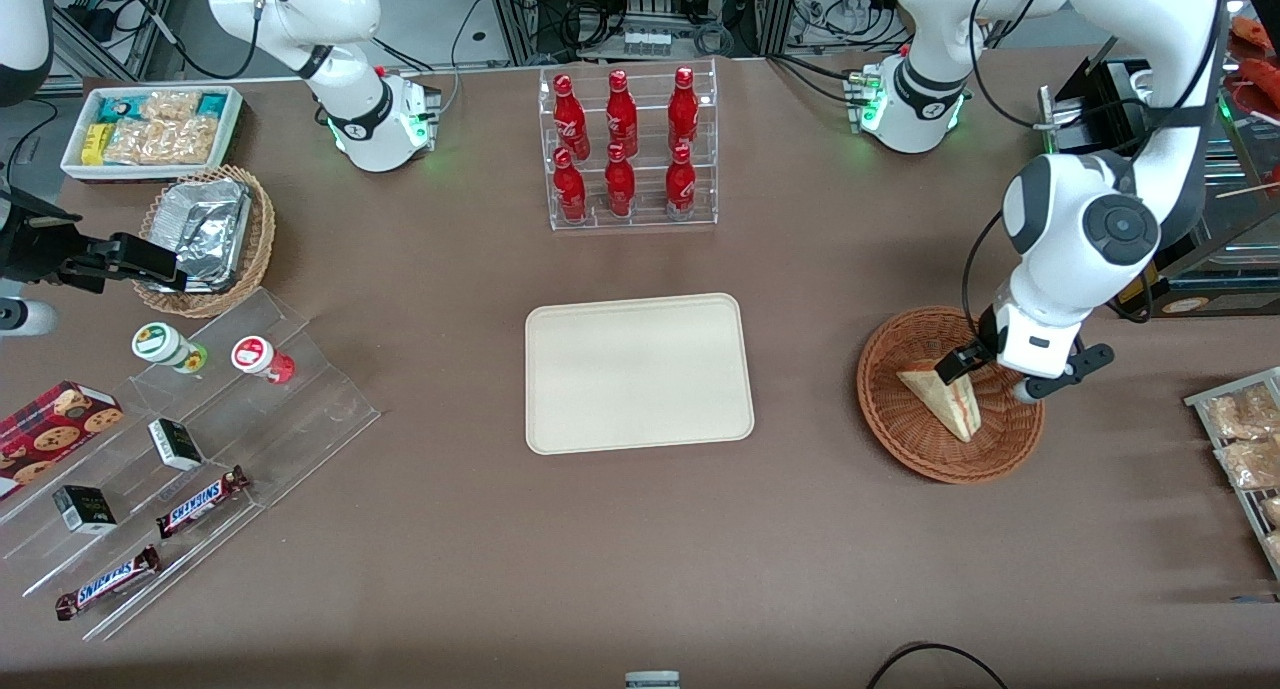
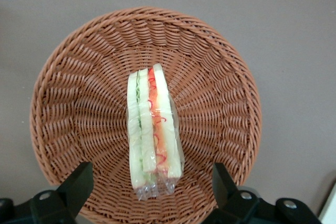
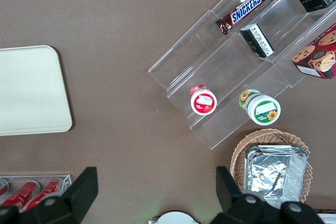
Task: Place sandwich from basket to tray
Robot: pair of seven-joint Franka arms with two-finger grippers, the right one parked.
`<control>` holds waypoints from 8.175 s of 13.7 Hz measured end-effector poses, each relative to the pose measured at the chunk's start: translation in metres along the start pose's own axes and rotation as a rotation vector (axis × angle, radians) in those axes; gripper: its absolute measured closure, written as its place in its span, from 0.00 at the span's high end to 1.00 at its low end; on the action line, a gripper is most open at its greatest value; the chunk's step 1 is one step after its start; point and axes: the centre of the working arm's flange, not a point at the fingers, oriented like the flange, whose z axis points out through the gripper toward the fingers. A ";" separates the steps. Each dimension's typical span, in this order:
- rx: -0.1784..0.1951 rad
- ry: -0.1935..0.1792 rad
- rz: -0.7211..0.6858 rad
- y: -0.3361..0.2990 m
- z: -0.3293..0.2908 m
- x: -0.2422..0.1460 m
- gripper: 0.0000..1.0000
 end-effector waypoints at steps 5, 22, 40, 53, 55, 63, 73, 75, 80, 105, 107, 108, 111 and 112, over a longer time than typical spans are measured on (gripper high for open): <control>0.014 -0.020 -0.011 0.001 0.031 0.000 1.00; 0.043 -0.063 0.002 0.008 0.075 -0.013 0.48; 0.045 -0.076 0.392 0.225 -0.097 -0.156 0.19; -0.018 -0.090 0.512 0.378 0.022 -0.287 0.19; -0.013 -0.091 0.531 0.382 0.042 -0.301 0.19; -0.001 -0.088 0.530 0.382 0.073 -0.302 0.19; -0.009 -0.077 0.520 0.385 0.072 -0.293 0.75; 0.000 -0.074 0.509 0.385 0.051 -0.283 0.95; 0.049 -0.067 0.391 0.349 -0.061 -0.219 1.00; 0.022 -0.123 0.465 -0.009 -0.254 0.004 1.00; 0.023 -0.117 0.460 -0.009 -0.262 0.007 1.00; 0.025 -0.116 0.463 -0.007 -0.265 0.008 1.00; 0.021 -0.098 0.482 0.008 -0.275 0.011 1.00; 0.020 -0.097 0.483 0.010 -0.279 0.013 1.00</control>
